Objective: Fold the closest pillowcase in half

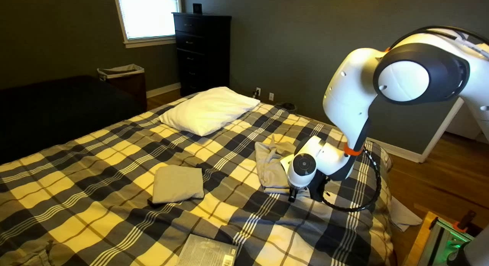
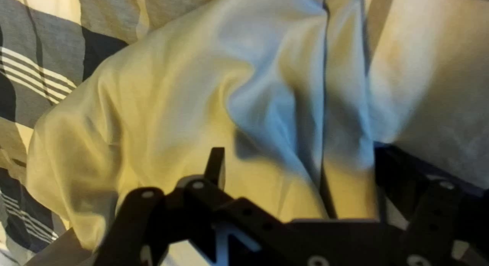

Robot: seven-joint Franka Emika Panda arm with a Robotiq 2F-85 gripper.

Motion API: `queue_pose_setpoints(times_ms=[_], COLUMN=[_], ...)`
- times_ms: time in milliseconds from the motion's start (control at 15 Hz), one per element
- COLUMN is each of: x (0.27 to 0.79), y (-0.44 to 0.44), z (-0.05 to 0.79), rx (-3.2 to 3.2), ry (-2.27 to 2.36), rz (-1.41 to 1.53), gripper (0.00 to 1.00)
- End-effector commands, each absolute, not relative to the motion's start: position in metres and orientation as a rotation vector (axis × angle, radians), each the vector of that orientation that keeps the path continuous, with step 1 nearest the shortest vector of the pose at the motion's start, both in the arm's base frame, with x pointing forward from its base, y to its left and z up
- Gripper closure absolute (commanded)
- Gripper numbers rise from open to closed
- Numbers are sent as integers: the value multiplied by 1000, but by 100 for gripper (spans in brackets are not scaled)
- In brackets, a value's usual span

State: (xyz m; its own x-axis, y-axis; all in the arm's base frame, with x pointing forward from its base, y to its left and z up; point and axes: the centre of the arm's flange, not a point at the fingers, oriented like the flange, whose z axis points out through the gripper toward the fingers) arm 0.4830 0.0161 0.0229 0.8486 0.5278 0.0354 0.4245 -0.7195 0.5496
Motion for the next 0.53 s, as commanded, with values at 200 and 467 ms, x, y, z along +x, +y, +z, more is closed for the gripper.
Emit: queue_pose_setpoints(times_ms=[200,467], x=[491,485], y=[28,37], z=[-5,8], rx=[2365,2342], ry=[835,858], rz=[336,396], gripper=[42,72])
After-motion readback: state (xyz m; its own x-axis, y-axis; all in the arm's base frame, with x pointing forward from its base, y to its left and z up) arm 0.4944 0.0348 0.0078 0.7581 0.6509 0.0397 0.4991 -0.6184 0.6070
